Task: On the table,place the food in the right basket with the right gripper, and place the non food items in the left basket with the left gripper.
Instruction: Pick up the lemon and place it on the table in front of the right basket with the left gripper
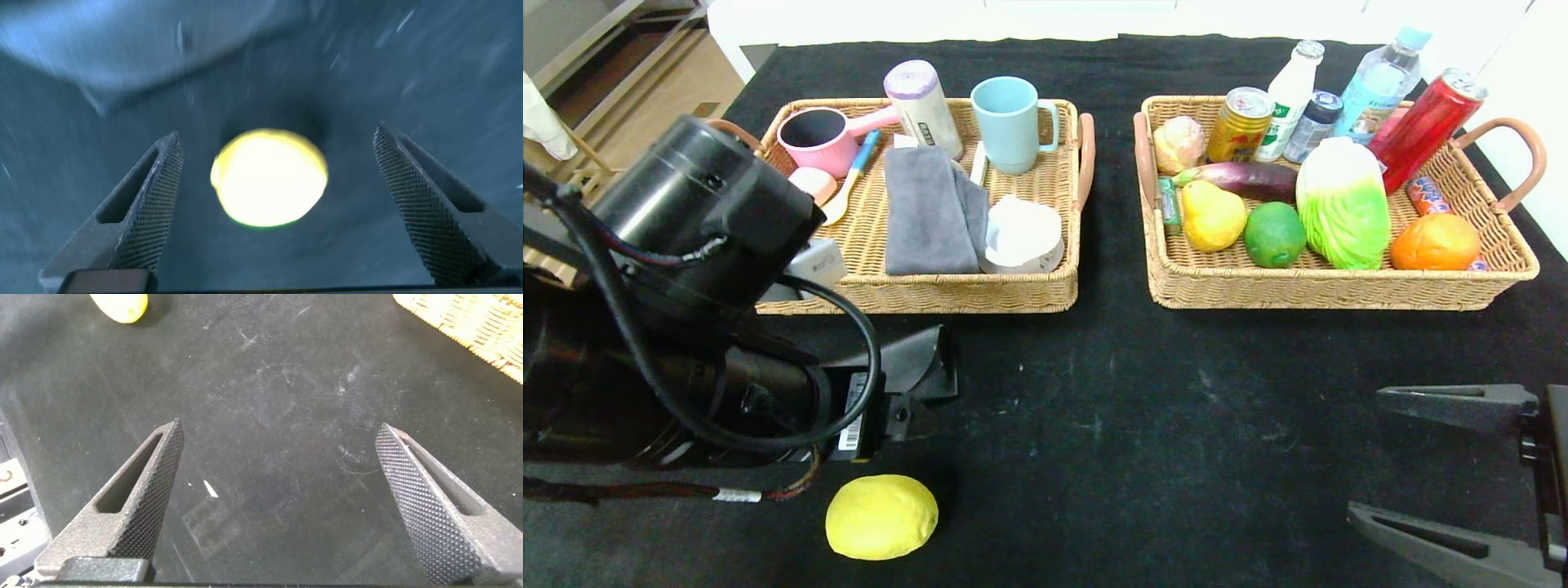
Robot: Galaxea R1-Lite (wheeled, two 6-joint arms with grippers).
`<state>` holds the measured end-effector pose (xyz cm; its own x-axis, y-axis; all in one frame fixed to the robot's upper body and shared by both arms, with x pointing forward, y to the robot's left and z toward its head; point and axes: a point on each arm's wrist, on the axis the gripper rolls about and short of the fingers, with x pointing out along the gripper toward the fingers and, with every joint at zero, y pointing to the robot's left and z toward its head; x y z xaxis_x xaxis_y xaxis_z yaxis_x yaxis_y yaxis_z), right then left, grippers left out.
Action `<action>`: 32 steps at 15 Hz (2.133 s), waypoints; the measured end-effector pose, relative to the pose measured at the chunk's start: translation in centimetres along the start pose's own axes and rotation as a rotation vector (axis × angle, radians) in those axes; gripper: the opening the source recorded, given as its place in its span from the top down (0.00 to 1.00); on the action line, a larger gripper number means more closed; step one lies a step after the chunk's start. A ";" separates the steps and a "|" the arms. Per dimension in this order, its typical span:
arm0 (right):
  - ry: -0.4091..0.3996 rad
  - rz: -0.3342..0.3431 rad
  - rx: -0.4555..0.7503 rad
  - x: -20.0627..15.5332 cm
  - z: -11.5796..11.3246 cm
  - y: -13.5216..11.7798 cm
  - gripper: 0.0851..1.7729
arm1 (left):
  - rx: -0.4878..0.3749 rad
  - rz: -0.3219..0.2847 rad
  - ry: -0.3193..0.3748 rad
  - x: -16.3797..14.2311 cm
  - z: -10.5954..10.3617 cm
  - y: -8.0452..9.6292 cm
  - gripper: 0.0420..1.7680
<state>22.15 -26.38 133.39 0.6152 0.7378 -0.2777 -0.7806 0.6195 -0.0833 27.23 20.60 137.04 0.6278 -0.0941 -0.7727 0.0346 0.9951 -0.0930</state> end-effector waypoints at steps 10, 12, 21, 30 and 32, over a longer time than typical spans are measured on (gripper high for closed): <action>0.018 0.010 -0.002 0.4 -0.3 0.1 0.04 | 0.040 -0.020 0.141 1.6 -3.2 -0.1 0.04; 0.018 0.011 -0.002 0.4 -0.3 0.0 0.04 | 0.054 -0.012 0.157 2.0 -3.5 -0.4 0.04; 0.019 0.011 -0.002 0.4 -0.3 0.0 0.04 | 0.078 0.037 0.189 3.6 -3.7 -1.0 0.03; 0.020 0.011 -0.002 0.4 -0.4 0.1 0.04 | 0.086 0.067 0.188 5.7 -4.5 -1.3 0.03; 0.020 0.011 -0.002 0.4 -0.4 0.1 0.04 | 0.088 0.071 0.193 5.8 -4.6 -1.3 0.03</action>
<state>22.30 -26.17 132.90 0.6042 0.7390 -0.2980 -0.7875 0.6108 -0.0819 27.30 18.61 129.77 0.4707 -0.0191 -0.8821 0.0685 0.9975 0.0150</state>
